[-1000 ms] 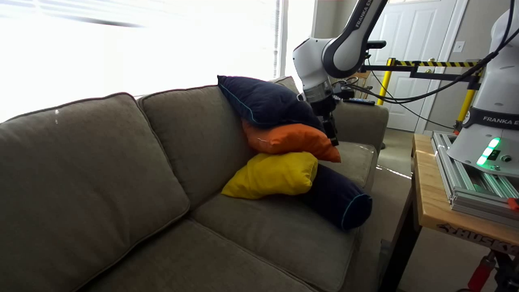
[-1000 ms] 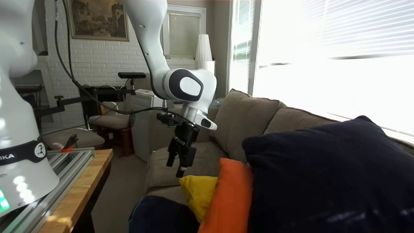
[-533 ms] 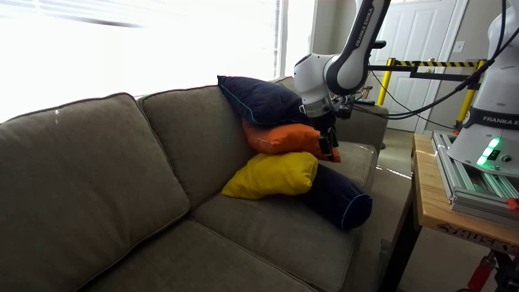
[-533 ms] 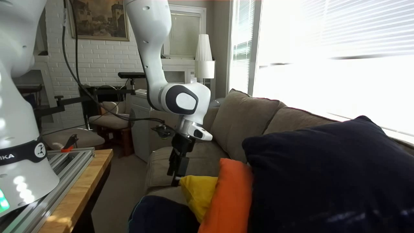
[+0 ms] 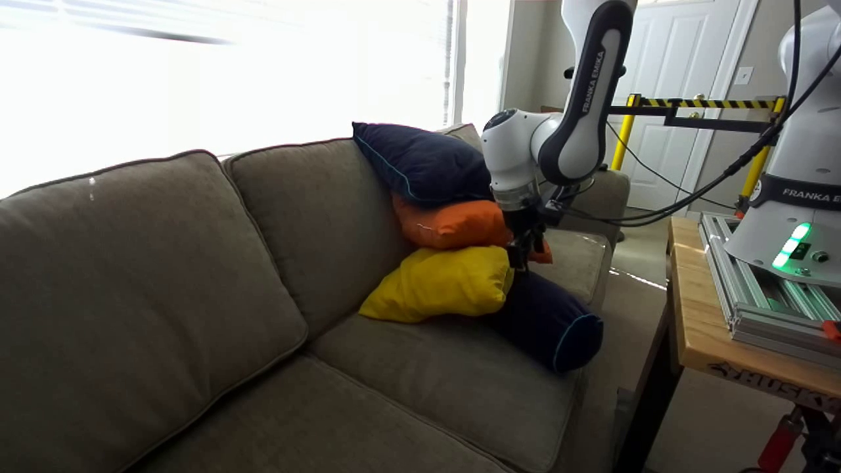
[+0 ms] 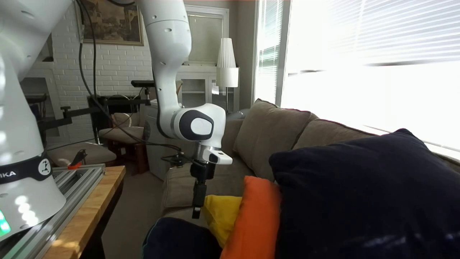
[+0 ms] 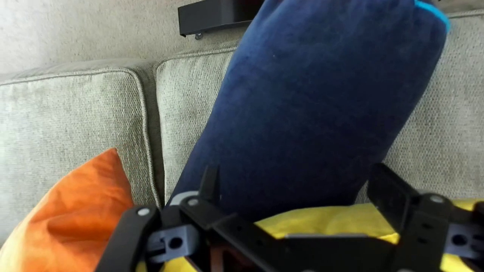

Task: Move the blue cylindrical pillow to the left.

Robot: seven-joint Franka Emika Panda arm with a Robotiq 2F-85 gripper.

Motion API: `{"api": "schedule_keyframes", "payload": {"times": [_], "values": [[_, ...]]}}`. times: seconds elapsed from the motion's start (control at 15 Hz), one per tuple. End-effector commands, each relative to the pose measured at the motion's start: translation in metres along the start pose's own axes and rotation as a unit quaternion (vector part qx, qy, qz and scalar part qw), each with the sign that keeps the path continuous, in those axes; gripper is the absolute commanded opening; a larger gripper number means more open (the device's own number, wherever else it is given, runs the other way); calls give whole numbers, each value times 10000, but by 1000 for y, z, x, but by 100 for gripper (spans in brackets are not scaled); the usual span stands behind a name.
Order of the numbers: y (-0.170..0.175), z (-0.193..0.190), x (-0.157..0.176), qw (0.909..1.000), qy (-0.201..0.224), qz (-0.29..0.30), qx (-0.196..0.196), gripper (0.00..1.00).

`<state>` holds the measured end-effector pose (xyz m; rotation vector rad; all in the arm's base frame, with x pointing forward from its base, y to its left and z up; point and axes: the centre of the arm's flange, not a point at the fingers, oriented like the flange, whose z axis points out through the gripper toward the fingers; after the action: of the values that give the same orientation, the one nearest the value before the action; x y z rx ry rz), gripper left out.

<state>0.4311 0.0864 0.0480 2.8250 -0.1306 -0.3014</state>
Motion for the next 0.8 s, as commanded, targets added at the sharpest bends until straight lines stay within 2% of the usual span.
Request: {"api": "schedule_keyframes", "payload": {"times": [0.0,0.53,0.73], "values": [[-10,24,-2,9996,162,218,-118,100],[-15,61,7,9974,418,575,-118,100],[-18,64,18,9958,577,710,50,100]]}}
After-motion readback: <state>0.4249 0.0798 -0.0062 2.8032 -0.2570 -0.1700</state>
